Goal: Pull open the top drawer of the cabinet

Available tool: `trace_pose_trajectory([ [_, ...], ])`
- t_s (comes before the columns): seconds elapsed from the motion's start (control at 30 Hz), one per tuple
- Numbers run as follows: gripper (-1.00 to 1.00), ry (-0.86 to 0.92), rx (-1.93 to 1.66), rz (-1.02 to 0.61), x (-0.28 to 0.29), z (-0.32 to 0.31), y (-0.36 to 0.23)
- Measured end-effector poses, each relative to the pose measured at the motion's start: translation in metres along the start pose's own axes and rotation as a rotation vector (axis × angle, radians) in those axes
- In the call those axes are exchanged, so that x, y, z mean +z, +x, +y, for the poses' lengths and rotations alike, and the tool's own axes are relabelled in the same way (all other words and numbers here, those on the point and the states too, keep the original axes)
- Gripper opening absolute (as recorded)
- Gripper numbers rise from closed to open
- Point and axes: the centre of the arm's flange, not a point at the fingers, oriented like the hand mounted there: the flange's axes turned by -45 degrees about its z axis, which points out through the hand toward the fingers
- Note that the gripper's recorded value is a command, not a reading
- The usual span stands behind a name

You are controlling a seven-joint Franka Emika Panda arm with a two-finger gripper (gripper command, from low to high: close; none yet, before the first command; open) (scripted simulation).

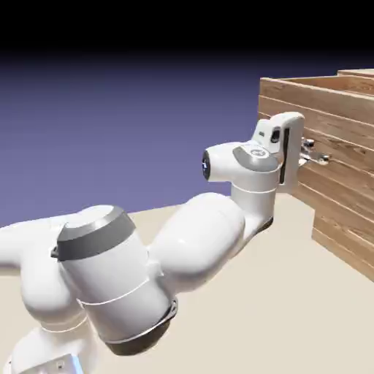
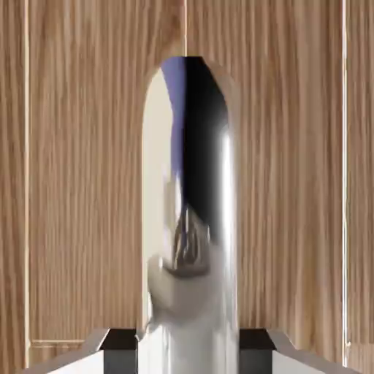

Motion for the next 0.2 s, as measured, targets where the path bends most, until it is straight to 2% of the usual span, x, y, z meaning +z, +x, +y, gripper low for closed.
trace_pose_trajectory([
  [0.07,1.00,0.000,0.000,0.000,0.000,0.000,0.000],
  [0.2,1.00,0.000,0.000,0.000,-0.048,0.000,0.000],
])
